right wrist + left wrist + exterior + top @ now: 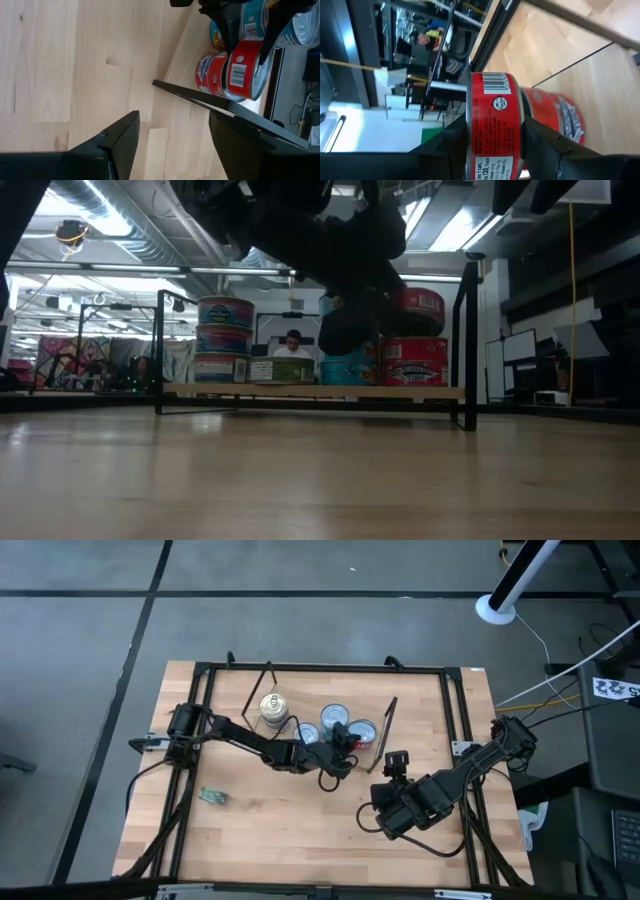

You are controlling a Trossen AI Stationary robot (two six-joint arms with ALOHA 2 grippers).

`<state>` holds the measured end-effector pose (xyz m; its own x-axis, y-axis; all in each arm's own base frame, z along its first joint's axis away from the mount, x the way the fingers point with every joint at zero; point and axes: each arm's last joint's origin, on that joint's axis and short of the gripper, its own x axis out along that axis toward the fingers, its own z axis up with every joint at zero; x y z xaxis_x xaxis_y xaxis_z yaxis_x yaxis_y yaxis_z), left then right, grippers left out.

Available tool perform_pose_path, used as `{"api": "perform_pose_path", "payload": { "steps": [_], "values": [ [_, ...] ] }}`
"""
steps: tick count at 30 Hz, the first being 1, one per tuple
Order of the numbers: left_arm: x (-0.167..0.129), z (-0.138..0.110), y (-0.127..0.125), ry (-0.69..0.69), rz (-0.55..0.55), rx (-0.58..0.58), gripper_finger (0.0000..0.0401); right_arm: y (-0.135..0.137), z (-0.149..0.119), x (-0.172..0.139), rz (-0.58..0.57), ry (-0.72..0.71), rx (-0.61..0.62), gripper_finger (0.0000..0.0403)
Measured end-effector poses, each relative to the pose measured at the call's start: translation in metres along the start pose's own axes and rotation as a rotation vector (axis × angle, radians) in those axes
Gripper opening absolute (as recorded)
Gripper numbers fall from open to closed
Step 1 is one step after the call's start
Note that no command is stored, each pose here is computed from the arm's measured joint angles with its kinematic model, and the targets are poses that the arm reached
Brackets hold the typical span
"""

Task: Stack canned seafood by type on shelf
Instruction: Stack the red tuna can on the red tuna can on the shelf

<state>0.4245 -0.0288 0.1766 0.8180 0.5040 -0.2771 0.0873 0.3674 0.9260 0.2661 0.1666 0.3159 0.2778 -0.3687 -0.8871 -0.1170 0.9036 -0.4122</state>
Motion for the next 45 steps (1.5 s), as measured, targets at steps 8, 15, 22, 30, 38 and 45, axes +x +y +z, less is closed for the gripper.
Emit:
{"api": "perform_pose_path", "payload": {
  "steps": [8,15,22,30,38,45],
  "values": [
    [0.000,0.001,-0.002,-0.051,-0.034,0.052,0.0154,0.000,0.000,0.000,0.001,-0.003,0.002,0.0239],
    [0.000,0.001,-0.002,-0.056,-0.032,0.098,0.0154,0.000,0.000,0.000,0.002,-0.004,0.003,0.0239],
    [0.003,-0.001,0.003,-0.063,0.009,0.068,0.0155,0.000,0.001,0.000,0.002,-0.005,0.003,0.0239],
    [0.007,-0.004,0.011,-0.067,0.061,0.019,0.0155,0.001,0.002,0.000,0.009,-0.020,0.011,0.0239],
    [0.012,-0.014,0.008,-0.030,0.004,0.004,0.0155,0.001,0.002,0.000,0.009,-0.020,0.009,0.0239],
    [0.012,-0.013,0.006,-0.083,-0.043,0.015,0.0155,0.001,0.002,0.000,0.008,-0.019,0.008,0.0239]
  ]
}}
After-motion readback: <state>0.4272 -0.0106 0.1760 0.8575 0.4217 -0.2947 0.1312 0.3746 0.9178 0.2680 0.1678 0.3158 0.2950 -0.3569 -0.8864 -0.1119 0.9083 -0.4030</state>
